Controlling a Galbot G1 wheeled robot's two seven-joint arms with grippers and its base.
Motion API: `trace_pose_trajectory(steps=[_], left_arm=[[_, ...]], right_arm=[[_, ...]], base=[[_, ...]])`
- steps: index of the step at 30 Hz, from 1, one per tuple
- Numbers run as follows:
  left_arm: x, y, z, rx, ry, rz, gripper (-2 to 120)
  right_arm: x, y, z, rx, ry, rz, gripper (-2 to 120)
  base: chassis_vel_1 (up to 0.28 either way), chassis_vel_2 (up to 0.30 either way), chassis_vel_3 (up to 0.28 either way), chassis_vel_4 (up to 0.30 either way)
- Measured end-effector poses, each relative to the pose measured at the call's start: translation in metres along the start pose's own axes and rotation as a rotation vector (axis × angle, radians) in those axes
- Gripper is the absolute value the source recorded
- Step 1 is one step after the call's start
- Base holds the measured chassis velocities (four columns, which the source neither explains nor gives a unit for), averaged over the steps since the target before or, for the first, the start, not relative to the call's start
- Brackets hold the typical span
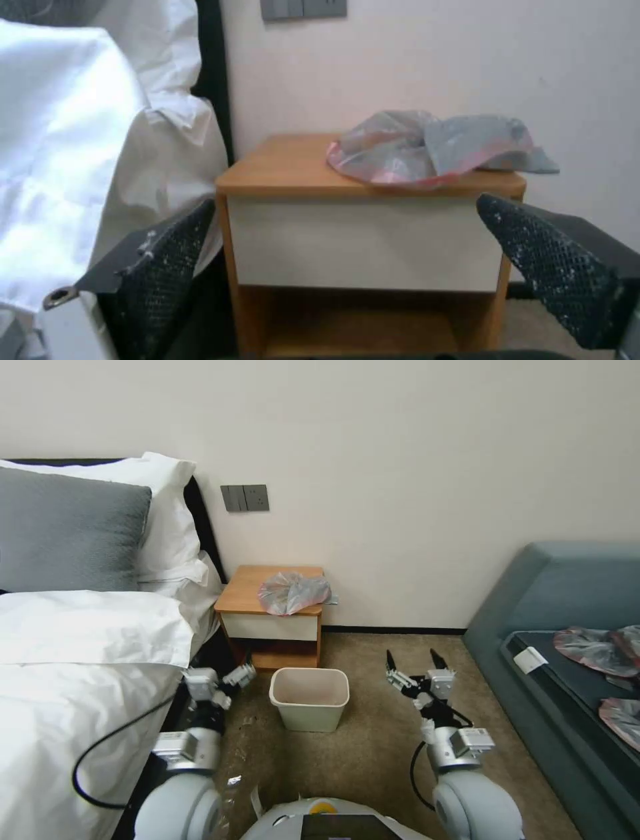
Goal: Pick up the garbage bag from the table and place it over the trash can.
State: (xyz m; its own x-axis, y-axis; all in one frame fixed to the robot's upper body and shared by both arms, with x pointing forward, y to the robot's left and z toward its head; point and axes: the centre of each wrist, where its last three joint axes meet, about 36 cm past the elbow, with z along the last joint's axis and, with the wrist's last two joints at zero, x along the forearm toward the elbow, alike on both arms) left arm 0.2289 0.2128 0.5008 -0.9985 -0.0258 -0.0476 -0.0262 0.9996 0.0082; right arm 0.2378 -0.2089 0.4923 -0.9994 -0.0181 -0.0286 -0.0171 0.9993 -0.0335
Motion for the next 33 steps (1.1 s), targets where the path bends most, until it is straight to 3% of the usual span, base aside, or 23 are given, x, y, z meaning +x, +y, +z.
trace_pose_trajectory(steps=[12, 16, 17, 21, 29, 33], left_arm=[[0.001, 0.003, 0.005, 0.000, 0.021, -0.040, 100], [0.001, 0.002, 0.000, 0.008, 0.020, -0.047, 100], [0.001, 0.002, 0.000, 0.008, 0.020, -0.047, 100], [-0.004, 0.004, -0.003, 0.011, 0.031, -0.001, 100], [-0.006, 0.006, -0.005, 0.002, 0.040, 0.017, 100], [-0.009, 0.006, -0.008, 0.011, 0.035, 0.011, 100]], right_arm=[[-0.009, 0.002, 0.007, -0.075, 0.020, -0.009, 100], [-0.029, 0.003, 0.010, -0.253, 0.014, -0.018, 100], [-0.029, 0.003, 0.010, -0.253, 0.014, -0.018, 100], [-0.054, -0.001, 0.016, -0.453, 0.047, -0.046, 100], [-0.097, 0.000, 0.032, -0.644, 0.106, -0.084, 100], [-0.155, 0.003, 0.038, -0.818, 0.142, -0.146, 100]], base=[[0.000, 0.000, 0.000, 0.000], [0.000, 0.000, 0.000, 0.000], [0.000, 0.000, 0.000, 0.000], [0.000, 0.000, 0.000, 0.000], [0.000, 0.000, 0.000, 0.000], [0.000, 0.000, 0.000, 0.000]])
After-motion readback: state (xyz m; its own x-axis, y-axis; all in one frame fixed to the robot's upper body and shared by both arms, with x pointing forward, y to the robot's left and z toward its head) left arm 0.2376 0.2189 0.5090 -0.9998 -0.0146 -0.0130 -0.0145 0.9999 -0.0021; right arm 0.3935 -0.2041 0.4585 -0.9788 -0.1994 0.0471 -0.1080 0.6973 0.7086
